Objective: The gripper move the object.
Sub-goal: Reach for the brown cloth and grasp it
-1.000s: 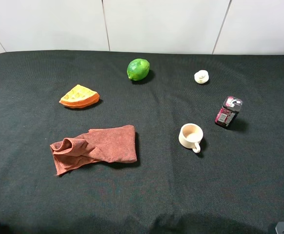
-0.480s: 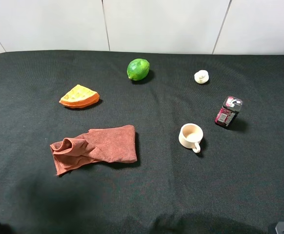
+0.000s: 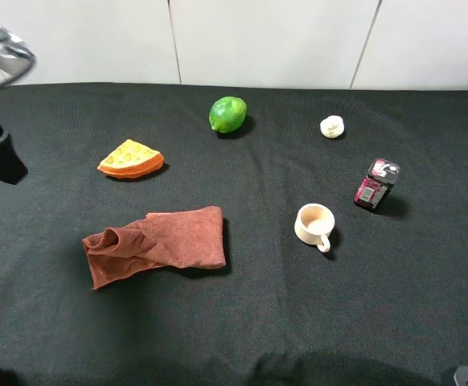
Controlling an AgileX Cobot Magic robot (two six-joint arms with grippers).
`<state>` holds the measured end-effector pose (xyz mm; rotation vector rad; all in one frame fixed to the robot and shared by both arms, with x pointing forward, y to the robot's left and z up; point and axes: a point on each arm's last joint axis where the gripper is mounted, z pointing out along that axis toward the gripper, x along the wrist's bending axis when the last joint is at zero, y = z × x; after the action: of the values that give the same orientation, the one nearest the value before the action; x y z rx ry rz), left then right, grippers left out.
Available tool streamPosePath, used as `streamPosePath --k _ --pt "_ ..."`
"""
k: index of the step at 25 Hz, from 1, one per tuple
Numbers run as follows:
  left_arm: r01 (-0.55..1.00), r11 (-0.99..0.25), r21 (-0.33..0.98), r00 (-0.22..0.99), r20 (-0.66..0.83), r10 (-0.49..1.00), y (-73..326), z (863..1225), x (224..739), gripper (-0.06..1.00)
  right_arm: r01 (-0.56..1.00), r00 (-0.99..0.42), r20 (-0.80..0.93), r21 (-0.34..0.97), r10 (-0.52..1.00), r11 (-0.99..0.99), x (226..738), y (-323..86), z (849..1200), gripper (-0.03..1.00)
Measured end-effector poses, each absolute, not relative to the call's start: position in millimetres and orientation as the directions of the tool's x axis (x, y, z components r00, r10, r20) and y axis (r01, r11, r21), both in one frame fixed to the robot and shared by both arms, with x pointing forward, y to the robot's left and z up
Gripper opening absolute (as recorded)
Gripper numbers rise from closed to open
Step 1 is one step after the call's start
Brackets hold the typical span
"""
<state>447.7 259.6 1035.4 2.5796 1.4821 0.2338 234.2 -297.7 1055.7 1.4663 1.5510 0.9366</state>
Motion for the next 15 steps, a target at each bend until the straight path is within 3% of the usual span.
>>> streamPosePath --k 15 --pt "0.676 -0.726 0.127 0.726 0.053 0.685 190.6 998.9 466.6 0.97 0.416 -0.021 -0.055 0.908 0.998 0.059 234.2 -297.7 1055.7 0.69"
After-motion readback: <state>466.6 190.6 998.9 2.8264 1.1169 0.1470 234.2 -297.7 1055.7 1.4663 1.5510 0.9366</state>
